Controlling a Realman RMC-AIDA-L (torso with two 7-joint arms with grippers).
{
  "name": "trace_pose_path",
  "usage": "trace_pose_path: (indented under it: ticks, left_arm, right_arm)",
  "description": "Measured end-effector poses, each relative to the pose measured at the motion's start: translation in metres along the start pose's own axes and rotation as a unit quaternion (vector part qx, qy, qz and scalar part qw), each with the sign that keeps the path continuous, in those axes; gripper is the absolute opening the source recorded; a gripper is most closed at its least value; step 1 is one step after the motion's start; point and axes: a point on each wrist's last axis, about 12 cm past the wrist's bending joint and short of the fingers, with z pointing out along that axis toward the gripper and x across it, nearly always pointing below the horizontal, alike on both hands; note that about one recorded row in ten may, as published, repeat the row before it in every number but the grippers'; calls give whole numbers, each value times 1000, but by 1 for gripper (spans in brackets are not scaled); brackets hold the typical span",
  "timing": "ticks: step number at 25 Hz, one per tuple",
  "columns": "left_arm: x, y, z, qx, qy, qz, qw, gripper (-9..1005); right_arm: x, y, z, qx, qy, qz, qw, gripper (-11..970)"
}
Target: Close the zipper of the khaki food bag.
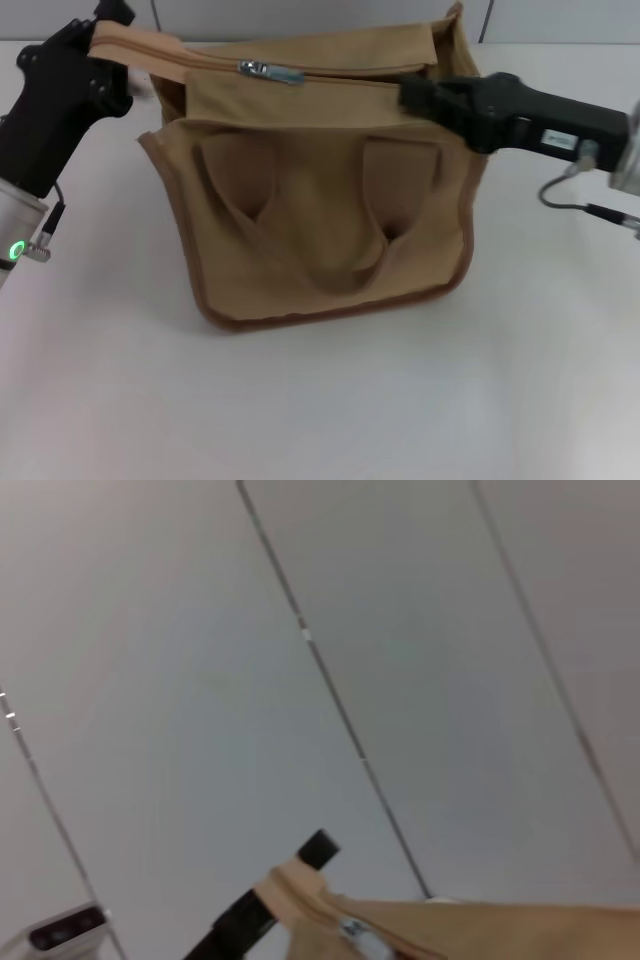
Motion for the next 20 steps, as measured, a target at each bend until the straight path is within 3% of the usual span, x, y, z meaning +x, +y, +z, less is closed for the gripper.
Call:
trace_pose_path:
  ticks: [7,13,20]
  left_arm:
    - [1,-4,-1,7,-1,-9,1000,9]
    - [1,-12,5,31,-10,-18,999,9]
    - [0,-18,11,53,-16,-23,998,9]
  right_arm:
    - [-3,8,-2,-29,-4,-9,1000,14]
    - [-17,10,19,-58,8,-25,998,25]
    - [-16,10,39,-57,50,-69,995,38]
